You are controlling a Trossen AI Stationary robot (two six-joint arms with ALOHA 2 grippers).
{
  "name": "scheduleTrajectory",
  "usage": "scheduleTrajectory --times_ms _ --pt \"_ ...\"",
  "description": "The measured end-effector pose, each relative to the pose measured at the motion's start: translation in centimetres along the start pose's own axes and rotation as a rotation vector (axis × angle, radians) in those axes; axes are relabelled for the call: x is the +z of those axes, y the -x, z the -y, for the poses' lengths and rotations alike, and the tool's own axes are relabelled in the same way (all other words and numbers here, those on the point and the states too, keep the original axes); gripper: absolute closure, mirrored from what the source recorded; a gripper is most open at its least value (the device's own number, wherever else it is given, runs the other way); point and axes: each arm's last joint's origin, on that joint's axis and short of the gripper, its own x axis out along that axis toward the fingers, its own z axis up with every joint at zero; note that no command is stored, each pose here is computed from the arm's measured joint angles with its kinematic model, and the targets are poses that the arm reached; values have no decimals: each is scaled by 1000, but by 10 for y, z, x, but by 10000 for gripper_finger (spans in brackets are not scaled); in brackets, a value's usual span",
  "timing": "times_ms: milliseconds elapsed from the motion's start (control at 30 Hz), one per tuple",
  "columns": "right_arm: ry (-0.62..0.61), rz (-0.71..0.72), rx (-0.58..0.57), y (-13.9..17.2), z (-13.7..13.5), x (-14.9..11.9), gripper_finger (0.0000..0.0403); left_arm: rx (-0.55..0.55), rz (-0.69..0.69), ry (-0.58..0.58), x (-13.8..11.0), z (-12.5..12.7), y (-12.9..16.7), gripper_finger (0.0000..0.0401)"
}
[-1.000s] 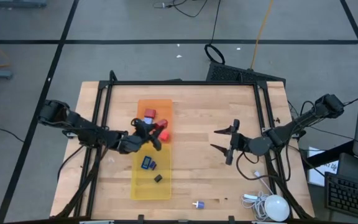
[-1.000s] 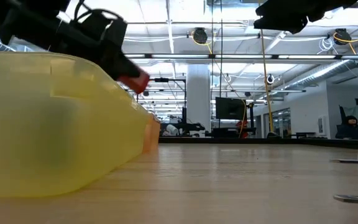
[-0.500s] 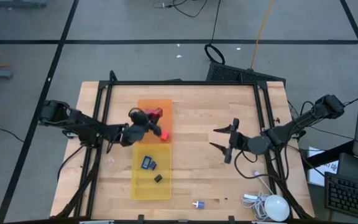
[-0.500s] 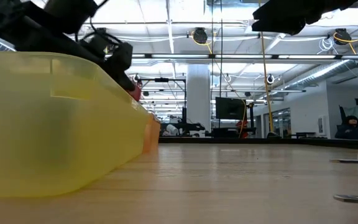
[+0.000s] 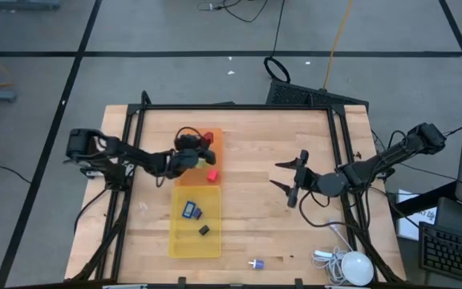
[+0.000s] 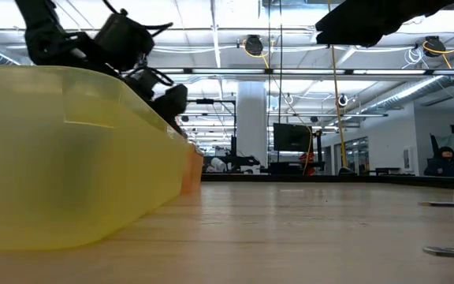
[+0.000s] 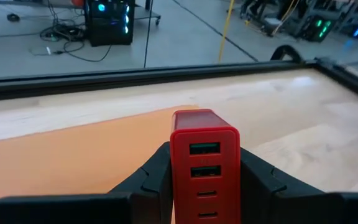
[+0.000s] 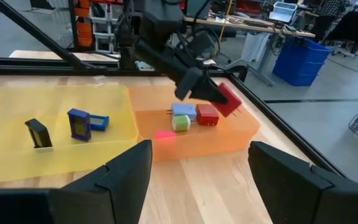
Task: Sort adapters and digital timers
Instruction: Put the red adapter into the orange bin, then put the violet adapter into the orange bin
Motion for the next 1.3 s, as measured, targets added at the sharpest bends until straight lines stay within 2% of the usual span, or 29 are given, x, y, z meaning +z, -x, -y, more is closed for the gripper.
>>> scheduleTrajectory --times_ms 100,333,467,633,767,1000,1100,1300 --pt "2 -3 0 0 0 0 149 12 -10 -48 -4 8 -10 276" --pt "1 -3 1 0 0 -3 149 29 -8 -52 -4 15 -21 223" --pt "5 -8 0 -1 0 -12 149 40 -7 -51 -3 13 -23 221" --pt "-27 51 2 -1 1 -18 149 20 -27 -87 -3 13 -23 236" --pt "-48 84 5 -1 2 -20 149 -112 -81 -152 6 17 -17 249" --pt "-52 85 5 -1 2 -21 149 -391 -185 -74 33 25 7 264" --pt "-53 85 5 -1 2 -21 149 -477 -170 -70 45 31 25 269" --pt "-102 83 7 -1 2 -21 149 -624 -84 -137 57 48 72 270"
